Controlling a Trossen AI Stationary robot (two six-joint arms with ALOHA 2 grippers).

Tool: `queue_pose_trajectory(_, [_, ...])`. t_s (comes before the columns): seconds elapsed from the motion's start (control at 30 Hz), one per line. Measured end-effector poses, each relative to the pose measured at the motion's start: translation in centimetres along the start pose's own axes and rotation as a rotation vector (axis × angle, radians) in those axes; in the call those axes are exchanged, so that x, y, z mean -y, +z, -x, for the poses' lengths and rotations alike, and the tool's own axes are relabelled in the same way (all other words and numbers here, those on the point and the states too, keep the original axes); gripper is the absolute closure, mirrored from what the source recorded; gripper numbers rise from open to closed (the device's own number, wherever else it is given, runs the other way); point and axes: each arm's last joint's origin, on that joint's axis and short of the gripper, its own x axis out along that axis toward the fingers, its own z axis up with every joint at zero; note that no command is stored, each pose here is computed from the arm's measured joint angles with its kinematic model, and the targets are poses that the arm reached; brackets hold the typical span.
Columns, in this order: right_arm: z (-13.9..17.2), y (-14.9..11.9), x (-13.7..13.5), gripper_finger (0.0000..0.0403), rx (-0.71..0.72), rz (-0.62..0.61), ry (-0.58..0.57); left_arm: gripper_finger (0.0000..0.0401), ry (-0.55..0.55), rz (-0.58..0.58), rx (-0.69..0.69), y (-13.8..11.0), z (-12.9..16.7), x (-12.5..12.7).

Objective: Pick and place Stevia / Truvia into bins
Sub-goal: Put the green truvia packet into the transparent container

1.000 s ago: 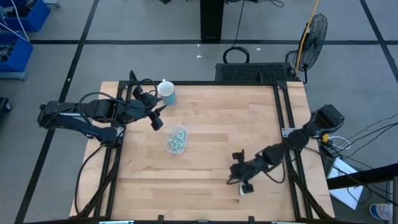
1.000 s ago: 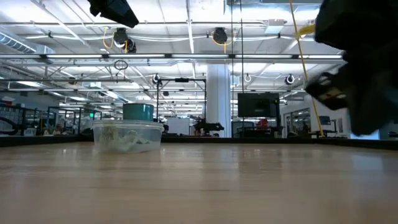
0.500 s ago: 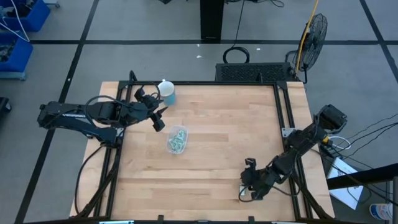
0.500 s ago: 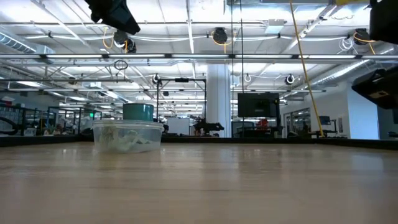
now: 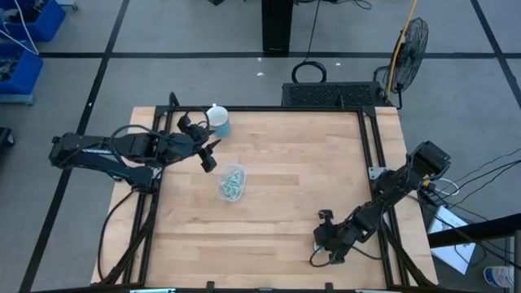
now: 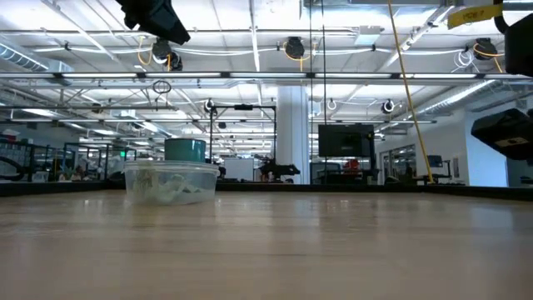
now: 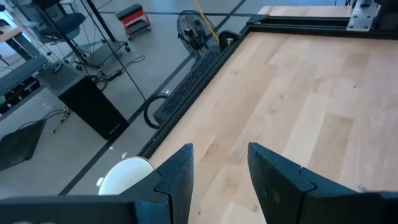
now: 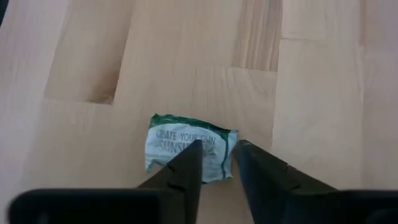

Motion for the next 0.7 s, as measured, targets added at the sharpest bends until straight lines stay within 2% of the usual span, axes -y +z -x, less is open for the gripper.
queue_pose_trajectory(0.2, [0.1,1.2,0.8,0.0393,0.062,0.091,0.015,0.0242,0.0,-0.003,-0.003,0.0,-0.1,0.1])
queue_pose_trajectory(0.37, [0.7,4.3,3.2,0.0394,0.24,0.219,-0.078,0.0242,0.011,-0.028,0.003,0.0,-0.1,0.0])
queue_pose_trajectory(0.47, [0.9,6.8,6.1,0.0401,0.372,0.29,-0.199,0.0242,0.056,-0.018,0.027,0.3,-0.1,-0.1])
queue_pose_trajectory(0.53, [1.1,9.1,8.9,0.04,0.515,0.231,-0.272,0.0242,0.082,-0.002,0.049,0.5,-0.1,-0.1])
queue_pose_trajectory(0.63, [1.5,11.5,13.4,0.0401,0.686,0.132,-0.268,0.0242,0.097,0.012,0.067,0.7,-0.1,-0.2])
queue_pose_trajectory(0.7, [1.5,13.3,15.7,0.0402,0.74,0.127,-0.245,0.0242,0.097,0.011,0.068,0.7,0.0,-0.2])
